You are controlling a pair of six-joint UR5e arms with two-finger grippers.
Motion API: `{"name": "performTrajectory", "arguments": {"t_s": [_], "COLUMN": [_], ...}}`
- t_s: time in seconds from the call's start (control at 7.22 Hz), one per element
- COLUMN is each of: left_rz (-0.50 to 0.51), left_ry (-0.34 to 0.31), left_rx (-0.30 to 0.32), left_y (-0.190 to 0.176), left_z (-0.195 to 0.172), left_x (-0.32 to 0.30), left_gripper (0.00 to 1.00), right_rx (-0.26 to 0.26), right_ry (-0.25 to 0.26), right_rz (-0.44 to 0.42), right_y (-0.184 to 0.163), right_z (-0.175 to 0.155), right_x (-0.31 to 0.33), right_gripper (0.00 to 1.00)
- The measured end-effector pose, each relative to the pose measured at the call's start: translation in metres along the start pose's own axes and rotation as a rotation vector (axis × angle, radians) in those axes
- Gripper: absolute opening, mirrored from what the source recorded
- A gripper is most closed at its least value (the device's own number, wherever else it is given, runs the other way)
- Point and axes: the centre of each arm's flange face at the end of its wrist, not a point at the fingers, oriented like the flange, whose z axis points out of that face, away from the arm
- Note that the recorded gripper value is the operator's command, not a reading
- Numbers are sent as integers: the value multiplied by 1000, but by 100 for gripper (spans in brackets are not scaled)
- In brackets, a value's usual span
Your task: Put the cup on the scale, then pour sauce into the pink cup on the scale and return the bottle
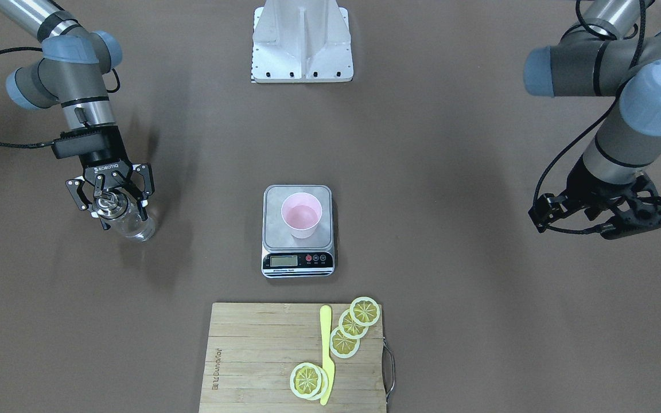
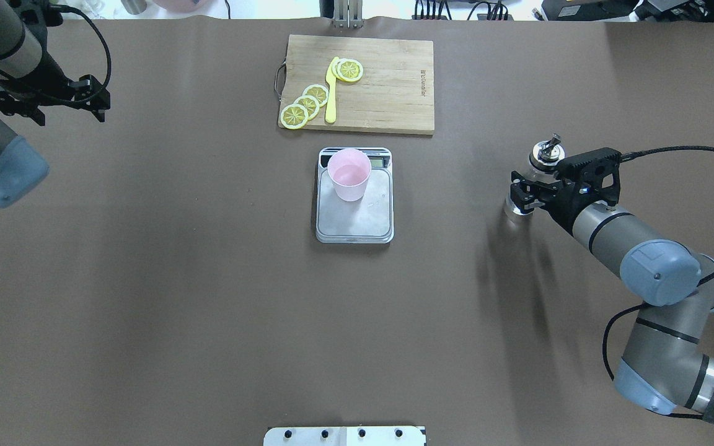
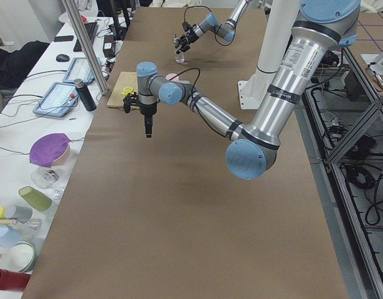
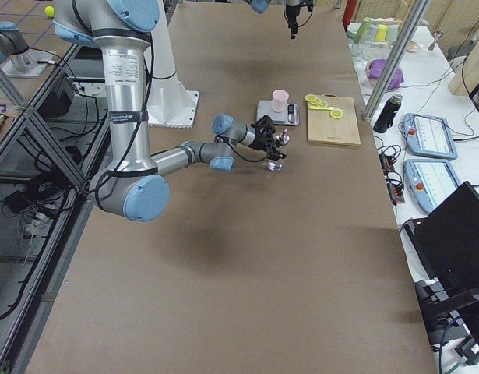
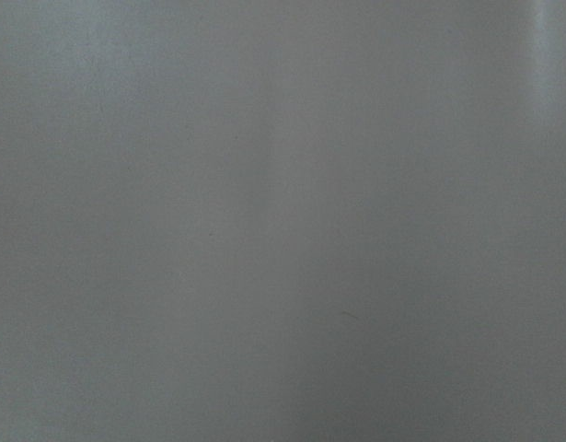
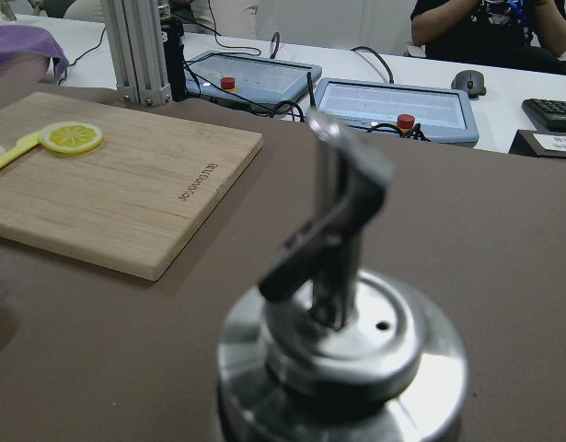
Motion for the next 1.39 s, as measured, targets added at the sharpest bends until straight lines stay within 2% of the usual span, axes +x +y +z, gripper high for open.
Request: {"name": "performTrajectory", "arguments": {"t_s": [0.14, 0.83, 0.97, 1.39], "left_rz": [0, 2, 2, 4], "left_ry": [0, -2, -6, -20], "left_rx": [0, -1, 2, 18], "left_y": [0, -1, -1, -2], "left_z": [0, 1, 2, 2], "left_x": [0, -1, -1, -3], "left_gripper": [98, 98, 98, 98], "right_rx": [-1, 3, -12, -99], "right_ry": [-1, -13, -14, -26], "right_rz": [0, 9, 6, -33], "right_y": [0, -1, 7, 42], "right_z": [0, -5, -14, -62], "right_x": [-1, -2, 3, 31], "right_gripper": [99, 100, 100, 100]}}
